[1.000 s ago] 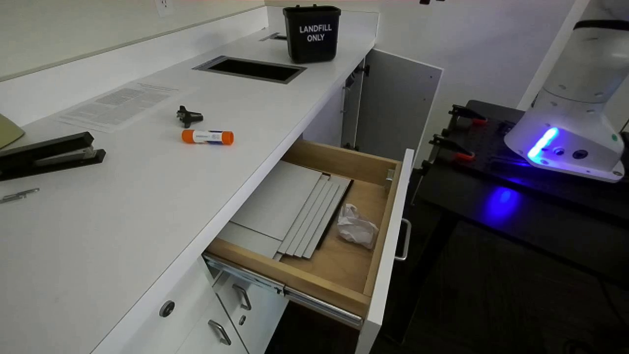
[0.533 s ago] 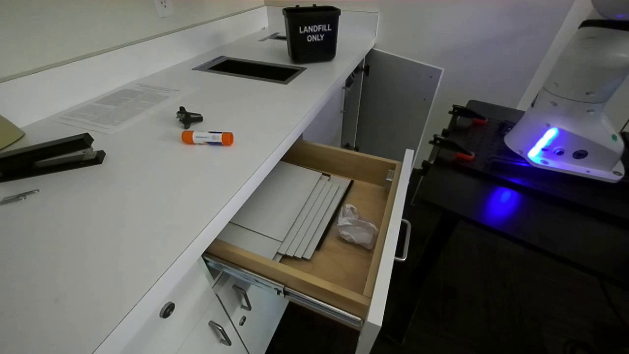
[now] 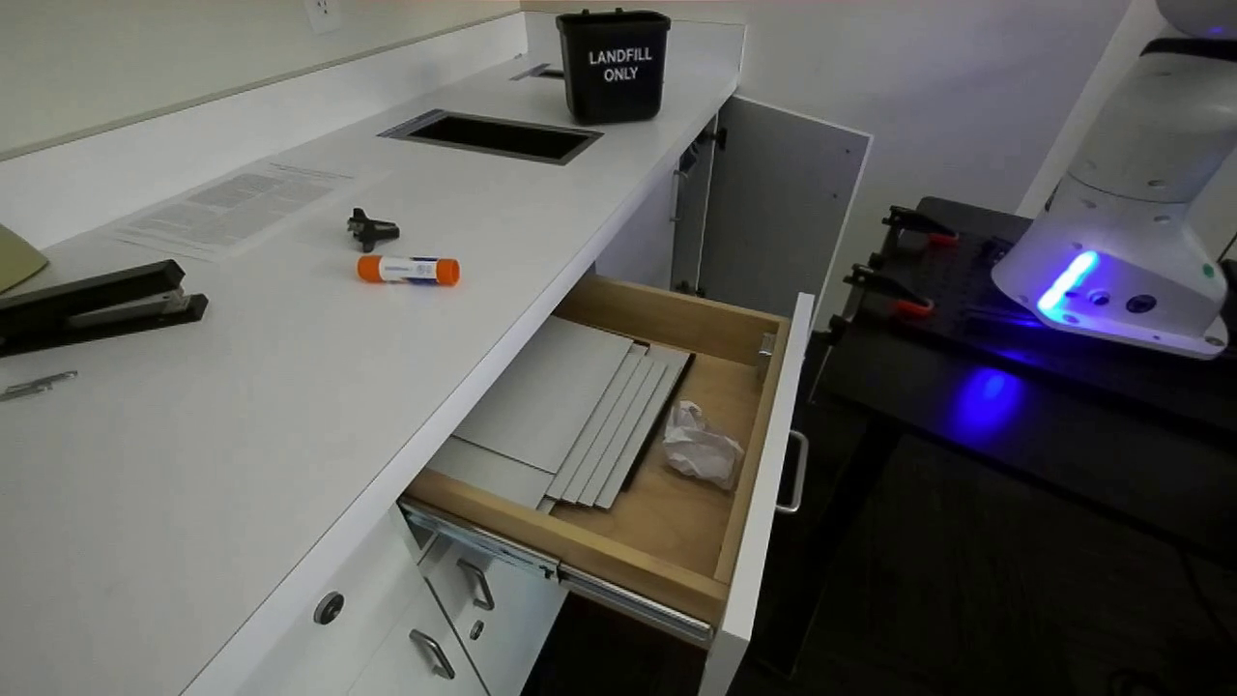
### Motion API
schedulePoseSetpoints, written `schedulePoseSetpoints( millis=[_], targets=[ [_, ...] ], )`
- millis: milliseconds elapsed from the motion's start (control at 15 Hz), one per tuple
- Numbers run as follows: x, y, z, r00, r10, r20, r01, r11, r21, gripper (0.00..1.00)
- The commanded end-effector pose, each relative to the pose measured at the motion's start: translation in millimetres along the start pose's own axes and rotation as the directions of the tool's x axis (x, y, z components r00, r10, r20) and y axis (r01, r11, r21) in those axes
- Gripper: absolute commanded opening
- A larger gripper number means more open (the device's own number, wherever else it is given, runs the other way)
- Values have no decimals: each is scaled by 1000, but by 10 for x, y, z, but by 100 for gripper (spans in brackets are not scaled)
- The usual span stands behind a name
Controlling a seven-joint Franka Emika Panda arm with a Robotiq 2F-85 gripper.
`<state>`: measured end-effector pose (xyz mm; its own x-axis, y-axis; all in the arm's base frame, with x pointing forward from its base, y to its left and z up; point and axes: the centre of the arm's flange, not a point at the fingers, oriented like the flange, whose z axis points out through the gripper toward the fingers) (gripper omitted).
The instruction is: Close the open cabinet door on the right
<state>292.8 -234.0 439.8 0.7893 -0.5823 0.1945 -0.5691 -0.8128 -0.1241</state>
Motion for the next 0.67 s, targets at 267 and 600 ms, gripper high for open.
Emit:
schedulePoseSetpoints(
  millis=[267,600],
  targets=[
    [862,576,48,939,344,13,-344,938,52,100],
    [1373,1366,432,819,572,34,-573,818,42,100]
  ],
)
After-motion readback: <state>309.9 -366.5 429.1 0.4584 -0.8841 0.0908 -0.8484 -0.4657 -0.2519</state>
